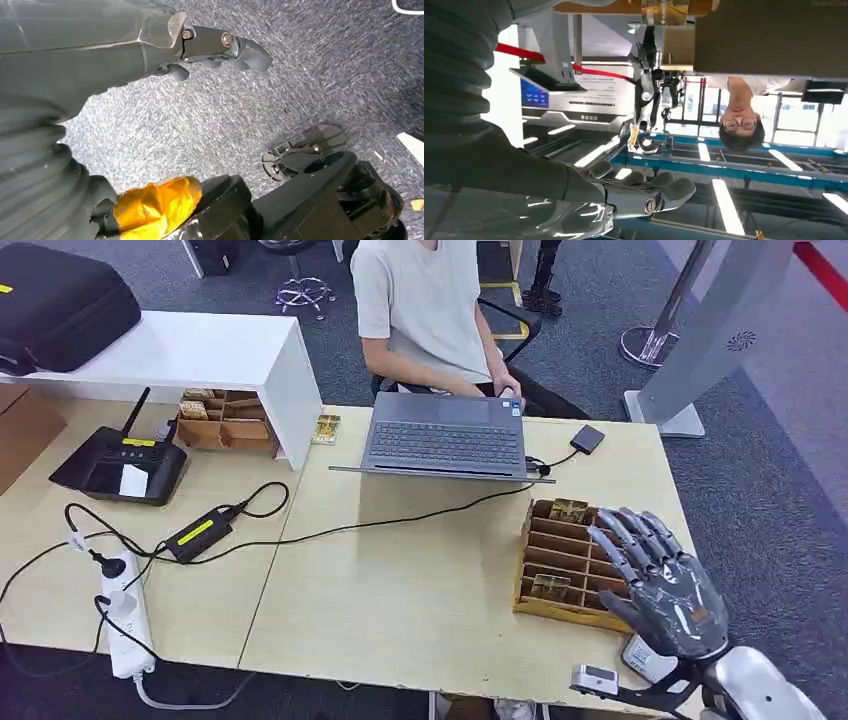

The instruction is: Pass the card to the sensor for recognition and then transmit it.

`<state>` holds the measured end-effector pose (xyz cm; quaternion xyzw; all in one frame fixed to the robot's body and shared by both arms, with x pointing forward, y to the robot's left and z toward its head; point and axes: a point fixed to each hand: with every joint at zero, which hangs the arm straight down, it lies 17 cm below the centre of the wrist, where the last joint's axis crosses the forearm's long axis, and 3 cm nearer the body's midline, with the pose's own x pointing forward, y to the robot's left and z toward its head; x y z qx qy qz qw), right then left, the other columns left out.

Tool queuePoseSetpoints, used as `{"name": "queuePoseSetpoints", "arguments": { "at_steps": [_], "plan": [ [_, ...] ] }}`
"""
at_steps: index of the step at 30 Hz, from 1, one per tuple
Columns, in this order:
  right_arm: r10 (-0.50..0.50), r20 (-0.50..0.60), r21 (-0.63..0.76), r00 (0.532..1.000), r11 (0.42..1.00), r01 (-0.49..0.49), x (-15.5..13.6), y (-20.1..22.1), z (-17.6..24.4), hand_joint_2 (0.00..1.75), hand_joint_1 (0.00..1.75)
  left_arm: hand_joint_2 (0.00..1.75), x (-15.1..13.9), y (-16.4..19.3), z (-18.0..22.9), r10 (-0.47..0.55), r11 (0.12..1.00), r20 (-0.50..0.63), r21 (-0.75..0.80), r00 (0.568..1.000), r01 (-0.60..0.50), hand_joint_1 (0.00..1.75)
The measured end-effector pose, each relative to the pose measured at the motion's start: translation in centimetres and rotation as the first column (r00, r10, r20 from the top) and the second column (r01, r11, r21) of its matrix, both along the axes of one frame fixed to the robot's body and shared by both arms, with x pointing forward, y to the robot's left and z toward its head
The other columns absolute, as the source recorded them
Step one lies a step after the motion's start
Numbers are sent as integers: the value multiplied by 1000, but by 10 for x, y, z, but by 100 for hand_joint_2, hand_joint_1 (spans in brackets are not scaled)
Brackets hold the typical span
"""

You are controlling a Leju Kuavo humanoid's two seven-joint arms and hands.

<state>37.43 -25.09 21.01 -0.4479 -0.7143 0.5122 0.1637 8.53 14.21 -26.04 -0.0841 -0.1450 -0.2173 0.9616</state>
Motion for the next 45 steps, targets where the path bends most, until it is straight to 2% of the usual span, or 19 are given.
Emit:
{"name": "queuePoseSetpoints", "arguments": {
  "at_steps": [14,25,28,33,45],
  "plan": [
    [-20,-103,-26,994,1000,17,-40,-12,-38,175,0,175,-1,2,-1,28,1000,-3,6,1000,-28,0],
    [-50,-186,-36,981,998,44,-38,-16,-67,175,0,175,-1,0,0,18,1000,-1,6,1000,-18,0],
    [-64,-243,-65,968,997,49,-26,-18,-81,175,0,175,-1,0,-1,3,1000,1,10,1000,-3,0],
    [-90,-296,-112,951,992,59,12,-24,-84,175,0,175,0,0,0,-13,1000,5,12,1000,13,0],
    [-91,-244,-159,966,986,52,82,-5,-41,175,0,175,0,-2,0,-34,999,6,9,999,34,0]
  ]
}}
